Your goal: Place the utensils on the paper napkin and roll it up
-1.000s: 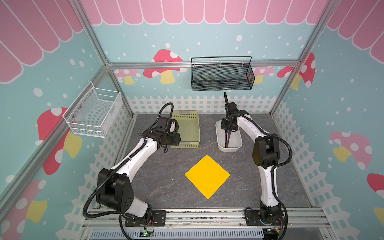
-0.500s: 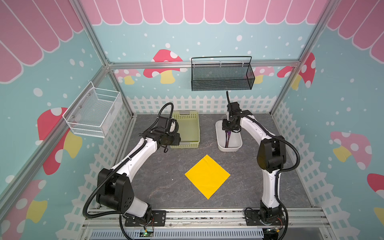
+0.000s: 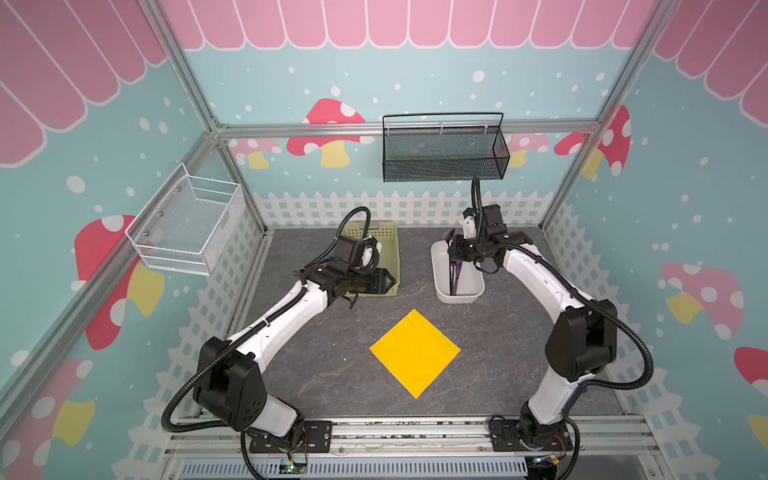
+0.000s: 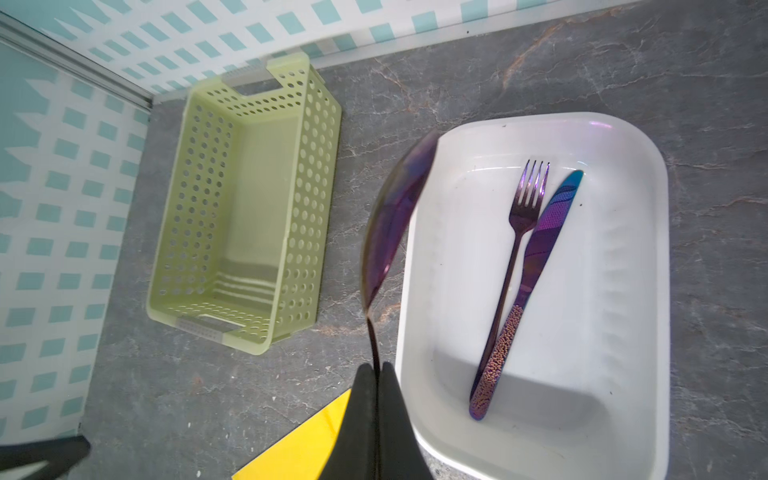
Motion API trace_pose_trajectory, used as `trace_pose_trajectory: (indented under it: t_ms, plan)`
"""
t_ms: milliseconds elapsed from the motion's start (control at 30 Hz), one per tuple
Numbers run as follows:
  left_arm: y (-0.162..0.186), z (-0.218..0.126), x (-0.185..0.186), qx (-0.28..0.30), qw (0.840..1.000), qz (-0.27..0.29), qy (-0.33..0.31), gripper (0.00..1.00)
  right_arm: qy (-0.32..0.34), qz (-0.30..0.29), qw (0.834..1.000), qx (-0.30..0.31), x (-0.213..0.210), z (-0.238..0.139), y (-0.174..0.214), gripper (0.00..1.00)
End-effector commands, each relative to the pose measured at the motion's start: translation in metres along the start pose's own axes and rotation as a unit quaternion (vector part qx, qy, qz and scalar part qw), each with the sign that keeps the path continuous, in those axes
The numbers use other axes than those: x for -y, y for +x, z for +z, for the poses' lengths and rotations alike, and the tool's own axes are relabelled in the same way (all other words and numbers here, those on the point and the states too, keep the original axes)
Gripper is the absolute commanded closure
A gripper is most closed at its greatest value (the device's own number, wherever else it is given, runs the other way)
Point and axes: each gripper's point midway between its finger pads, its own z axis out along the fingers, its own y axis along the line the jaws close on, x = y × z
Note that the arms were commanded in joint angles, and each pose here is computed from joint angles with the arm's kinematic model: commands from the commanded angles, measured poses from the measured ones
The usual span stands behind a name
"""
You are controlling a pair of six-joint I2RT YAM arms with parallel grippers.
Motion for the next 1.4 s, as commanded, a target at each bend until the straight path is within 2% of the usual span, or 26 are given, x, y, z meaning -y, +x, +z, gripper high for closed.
trace_pose_trajectory:
  t_ms: [0, 133, 267, 433, 733, 833, 967, 1167, 1367]
  plan:
    - [-0.022, 0.01, 0.046, 0.019, 0.998, -0.034, 0.055, 0.49, -0.047, 0.022, 0.998, 0.038, -0.023, -0.018, -0.011, 1.0]
    - [-0.021, 0.033, 0.086, -0.004, 0.992, -0.056, 0.112, 0.49, -0.071, 0.038, 0.995, 0.053, -0.033, -0.026, -0.008, 1.0]
    - [-0.016, 0.05, 0.107, -0.014, 0.993, -0.04, 0.113, 0.48, -0.089, 0.046, 0.994, 0.052, -0.04, -0.029, -0.004, 1.0]
    - [-0.009, 0.072, 0.093, -0.04, 0.997, -0.043, 0.043, 0.48, -0.104, 0.049, 0.992, 0.053, -0.049, -0.035, -0.001, 1.0]
    - [-0.01, 0.088, 0.097, -0.047, 0.998, -0.026, 0.028, 0.52, -0.128, 0.046, 0.99, 0.043, -0.064, -0.038, 0.007, 1.0]
    - [-0.011, 0.09, 0.093, -0.045, 0.999, -0.023, 0.019, 0.56, -0.135, 0.044, 0.989, 0.039, -0.068, -0.04, 0.009, 1.0]
    - [-0.014, 0.09, 0.093, -0.04, 0.999, -0.017, 0.015, 0.69, -0.14, 0.041, 0.989, 0.036, -0.072, -0.043, 0.014, 1.0]
    - [-0.016, 0.089, 0.091, -0.036, 0.999, -0.016, 0.005, 0.72, -0.143, 0.041, 0.988, 0.03, -0.074, -0.045, 0.022, 1.0]
    - [-0.017, 0.086, 0.091, -0.035, 0.999, -0.014, 0.004, 0.79, -0.152, 0.041, 0.987, 0.021, -0.079, -0.046, 0.032, 1.0]
